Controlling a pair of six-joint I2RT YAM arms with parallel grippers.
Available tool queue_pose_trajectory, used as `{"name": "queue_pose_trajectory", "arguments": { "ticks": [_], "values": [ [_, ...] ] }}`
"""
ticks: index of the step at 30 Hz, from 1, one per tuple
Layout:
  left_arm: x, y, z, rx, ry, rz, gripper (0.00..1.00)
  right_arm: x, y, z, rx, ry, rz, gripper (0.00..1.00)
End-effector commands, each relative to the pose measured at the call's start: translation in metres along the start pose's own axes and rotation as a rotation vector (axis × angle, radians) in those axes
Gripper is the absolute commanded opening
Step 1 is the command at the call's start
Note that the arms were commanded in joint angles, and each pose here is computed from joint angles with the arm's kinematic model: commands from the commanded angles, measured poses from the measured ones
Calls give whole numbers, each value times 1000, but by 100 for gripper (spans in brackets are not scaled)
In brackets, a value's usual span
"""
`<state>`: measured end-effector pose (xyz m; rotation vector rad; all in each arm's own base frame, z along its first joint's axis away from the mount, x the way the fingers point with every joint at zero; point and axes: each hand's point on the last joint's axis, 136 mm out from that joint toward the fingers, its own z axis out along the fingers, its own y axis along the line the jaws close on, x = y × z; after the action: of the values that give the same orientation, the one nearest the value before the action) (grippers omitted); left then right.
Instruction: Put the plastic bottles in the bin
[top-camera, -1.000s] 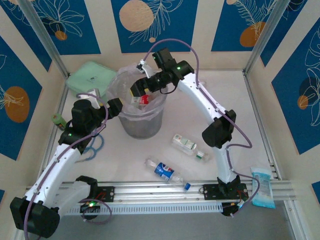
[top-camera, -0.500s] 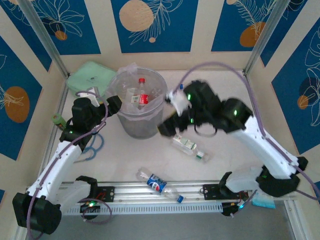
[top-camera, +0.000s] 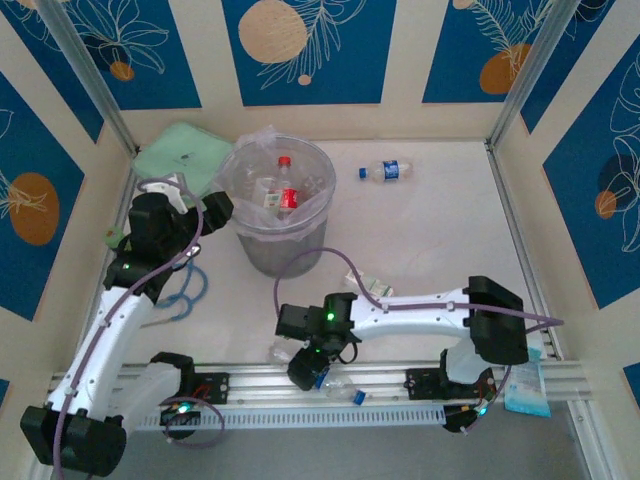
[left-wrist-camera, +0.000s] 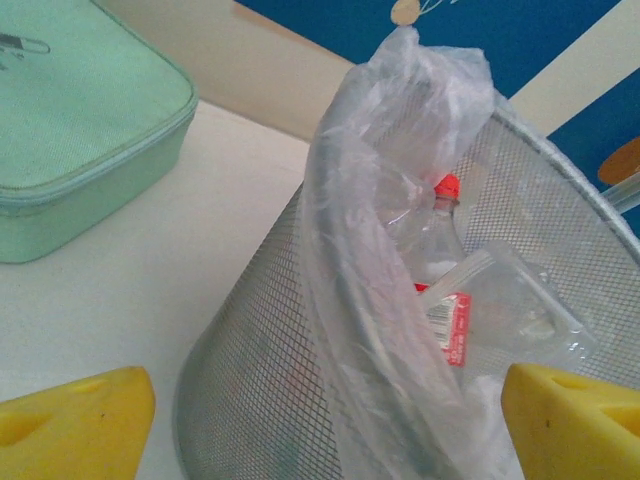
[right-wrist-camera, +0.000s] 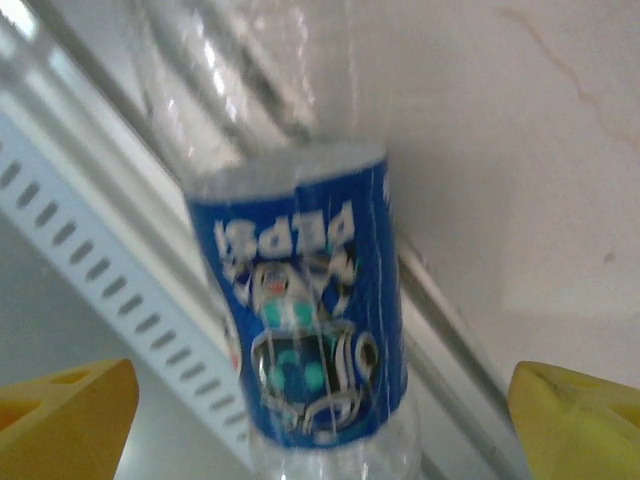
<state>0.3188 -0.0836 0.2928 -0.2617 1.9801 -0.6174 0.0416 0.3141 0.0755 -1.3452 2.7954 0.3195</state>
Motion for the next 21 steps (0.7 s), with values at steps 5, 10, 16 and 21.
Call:
{"name": "queue_pose_trajectory", "arguments": {
  "ticks": [5, 10, 16, 21],
  "values": [
    [-10, -1, -14, -13, -25, 23, 89, -20, 12, 26, -46, -51, -19, 91],
    [-11, 0, -14, -16, -29, 21, 89, -25, 15, 42, -92, -35, -24, 82],
    [-11, 1, -15, -24, -27, 28, 89, -33, 7, 23, -117, -88, -36, 66],
    [-12, -2, -14, -5, -36, -2, 89, -40, -4, -23, -168, -189, 4, 50]
  ]
}}
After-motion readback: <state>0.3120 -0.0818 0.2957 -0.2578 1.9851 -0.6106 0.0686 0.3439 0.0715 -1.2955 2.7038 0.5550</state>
